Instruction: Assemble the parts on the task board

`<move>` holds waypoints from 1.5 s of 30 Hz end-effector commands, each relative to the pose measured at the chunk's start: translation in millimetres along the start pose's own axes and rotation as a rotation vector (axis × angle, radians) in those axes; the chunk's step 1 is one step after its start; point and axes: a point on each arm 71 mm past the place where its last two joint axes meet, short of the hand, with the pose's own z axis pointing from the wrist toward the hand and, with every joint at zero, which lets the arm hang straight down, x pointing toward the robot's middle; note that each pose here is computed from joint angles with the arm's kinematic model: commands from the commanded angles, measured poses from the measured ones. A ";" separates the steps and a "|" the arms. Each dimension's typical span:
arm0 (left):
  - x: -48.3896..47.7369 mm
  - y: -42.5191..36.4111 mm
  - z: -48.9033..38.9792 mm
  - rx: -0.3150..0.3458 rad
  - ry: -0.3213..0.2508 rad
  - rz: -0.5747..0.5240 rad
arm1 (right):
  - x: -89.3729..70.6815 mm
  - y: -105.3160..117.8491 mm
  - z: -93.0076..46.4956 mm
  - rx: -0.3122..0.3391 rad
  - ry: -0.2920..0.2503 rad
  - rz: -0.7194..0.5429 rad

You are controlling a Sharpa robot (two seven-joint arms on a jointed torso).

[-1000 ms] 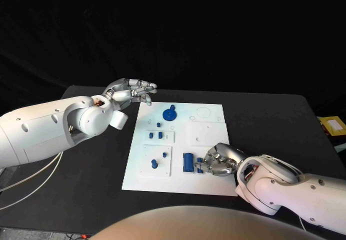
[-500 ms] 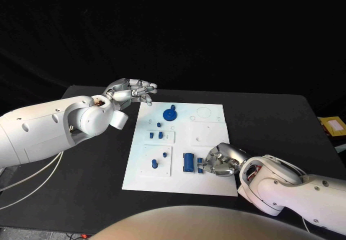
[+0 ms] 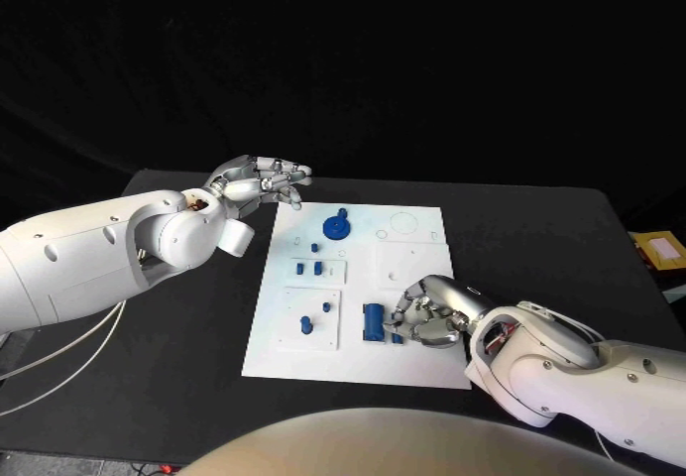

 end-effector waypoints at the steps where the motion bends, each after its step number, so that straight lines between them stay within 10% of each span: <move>1: 2.7 -0.8 0.7 0.008 0.020 -0.004 | 2.4 6.6 2.1 -0.052 0.013 -0.050; 20: 2.1 -0.8 0.1 0.006 0.019 -0.004 | 9.9 10.4 10.4 -0.049 0.069 -0.112; 35: 1.2 -1.0 -0.9 0.006 0.017 -0.003 | 5.9 4.8 15.7 -0.006 0.007 -0.120; 45: 1.0 -0.8 -1.2 0.006 0.016 -0.003 | -2.5 3.6 7.5 -0.096 -0.026 0.008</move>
